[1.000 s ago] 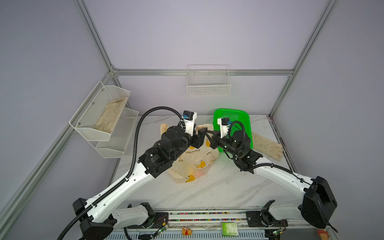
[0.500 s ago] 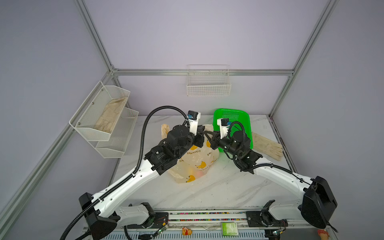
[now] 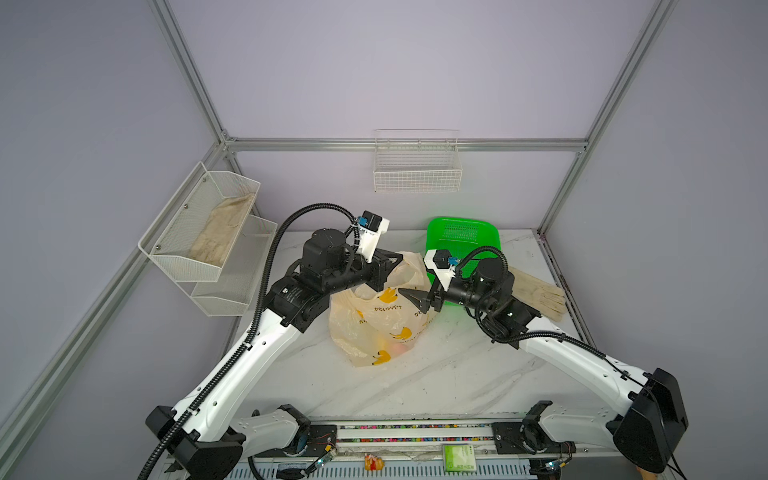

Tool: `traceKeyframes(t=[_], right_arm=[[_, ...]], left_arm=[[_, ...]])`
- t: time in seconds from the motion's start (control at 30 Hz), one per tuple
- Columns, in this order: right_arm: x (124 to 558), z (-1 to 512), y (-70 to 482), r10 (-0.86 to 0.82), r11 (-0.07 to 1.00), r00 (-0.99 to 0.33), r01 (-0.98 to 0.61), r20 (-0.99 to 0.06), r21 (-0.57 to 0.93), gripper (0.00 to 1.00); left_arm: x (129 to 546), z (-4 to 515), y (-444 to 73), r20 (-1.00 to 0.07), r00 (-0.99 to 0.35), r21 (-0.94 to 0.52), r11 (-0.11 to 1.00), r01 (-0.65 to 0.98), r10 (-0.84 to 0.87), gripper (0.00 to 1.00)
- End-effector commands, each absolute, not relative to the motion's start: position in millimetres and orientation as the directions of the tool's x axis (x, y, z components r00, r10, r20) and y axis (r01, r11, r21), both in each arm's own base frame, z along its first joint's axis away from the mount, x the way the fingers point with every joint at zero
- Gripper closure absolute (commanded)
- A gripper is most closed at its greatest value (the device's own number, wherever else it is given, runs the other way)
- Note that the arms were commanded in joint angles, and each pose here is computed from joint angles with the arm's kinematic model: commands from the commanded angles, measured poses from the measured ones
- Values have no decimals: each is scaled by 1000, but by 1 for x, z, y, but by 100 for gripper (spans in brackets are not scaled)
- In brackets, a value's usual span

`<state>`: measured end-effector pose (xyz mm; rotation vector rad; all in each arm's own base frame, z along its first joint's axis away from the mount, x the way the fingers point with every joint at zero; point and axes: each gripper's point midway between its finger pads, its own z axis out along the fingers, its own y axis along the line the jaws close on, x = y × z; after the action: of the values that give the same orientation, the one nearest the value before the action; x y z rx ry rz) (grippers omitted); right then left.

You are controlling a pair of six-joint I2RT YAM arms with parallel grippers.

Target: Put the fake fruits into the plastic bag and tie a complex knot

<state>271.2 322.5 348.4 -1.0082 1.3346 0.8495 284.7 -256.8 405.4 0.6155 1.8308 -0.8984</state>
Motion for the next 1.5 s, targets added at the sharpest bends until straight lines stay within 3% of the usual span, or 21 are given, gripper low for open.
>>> traceKeyframes(t=[0.0, 0.1, 0.23, 0.37, 0.47, 0.7, 0.97, 1.13, 1.33, 1.47], right_arm=[[272, 374, 317, -62, 276, 185, -941, -981, -195, 11], [268, 375, 324, -92, 188, 194, -960, -977, -208, 11], [263, 371, 342, -27, 67, 108, -992, -994, -110, 10], [264, 381, 346, 125, 111, 113, -989, -986, -100, 13], [264, 389, 352, 209, 133, 118, -987, -971, -92, 22], [268, 390, 364, 295, 281, 111, -959, -949, -25, 37], [306, 368, 349, 375, 605, 90, -778, -923, 170, 73], [331, 308, 332, 307, 750, 13, -619, -952, 233, 92], [334, 236, 320, 152, 818, -78, -550, -985, 170, 92], [333, 223, 320, 77, 828, -102, -548, -992, 120, 85]], left_arm=[[254, 457, -261, -943, -334, -304, 429, 850, -6, 100], [256, 460, -257, -949, -314, -285, 421, 861, 1, 100], [262, 464, -256, -949, -315, -292, 425, 857, -17, 100], [264, 472, -262, -937, -344, -339, 386, 858, -60, 100], [268, 475, -266, -920, -379, -386, 369, 845, -95, 100], [280, 468, -262, -896, -419, -439, 418, 795, -145, 100], [288, 471, -259, -864, -452, -502, 427, 752, -220, 100], [295, 469, -251, -848, -464, -529, 460, 713, -256, 100], [309, 447, -241, -855, -463, -510, 550, 662, -235, 100], [311, 446, -241, -856, -463, -506, 554, 661, -229, 100]])
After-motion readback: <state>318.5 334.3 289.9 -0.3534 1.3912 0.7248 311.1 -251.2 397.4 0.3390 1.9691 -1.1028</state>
